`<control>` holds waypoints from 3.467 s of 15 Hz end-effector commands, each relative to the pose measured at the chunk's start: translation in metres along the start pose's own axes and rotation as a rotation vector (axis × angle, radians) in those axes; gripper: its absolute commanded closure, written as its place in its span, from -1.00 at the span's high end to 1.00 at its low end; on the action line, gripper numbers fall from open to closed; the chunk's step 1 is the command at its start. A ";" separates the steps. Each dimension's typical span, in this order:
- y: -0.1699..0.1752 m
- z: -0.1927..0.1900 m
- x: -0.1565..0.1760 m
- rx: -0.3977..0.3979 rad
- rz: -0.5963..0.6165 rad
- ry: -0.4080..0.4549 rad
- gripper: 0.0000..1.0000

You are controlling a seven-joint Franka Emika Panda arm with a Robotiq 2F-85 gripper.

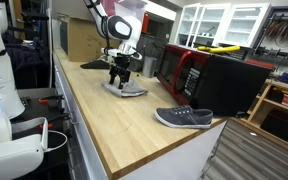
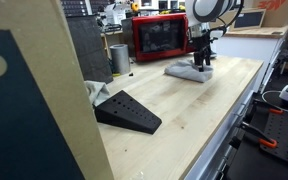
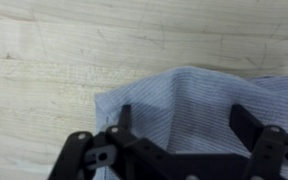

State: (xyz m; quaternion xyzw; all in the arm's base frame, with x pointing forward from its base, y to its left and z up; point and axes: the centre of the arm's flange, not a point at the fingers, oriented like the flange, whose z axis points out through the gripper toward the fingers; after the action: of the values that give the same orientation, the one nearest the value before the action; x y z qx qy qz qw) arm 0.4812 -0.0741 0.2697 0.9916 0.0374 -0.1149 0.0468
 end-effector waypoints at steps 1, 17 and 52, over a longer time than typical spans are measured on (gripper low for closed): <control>0.001 -0.013 -0.017 -0.030 0.061 0.002 1.00; 0.027 -0.042 -0.041 -0.288 0.261 0.111 1.00; -0.101 -0.224 -0.037 0.103 -0.132 0.164 1.00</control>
State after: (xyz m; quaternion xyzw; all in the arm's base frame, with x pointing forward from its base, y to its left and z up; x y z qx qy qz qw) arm 0.4898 0.0409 0.4722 0.9959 0.0834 -0.0344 -0.0093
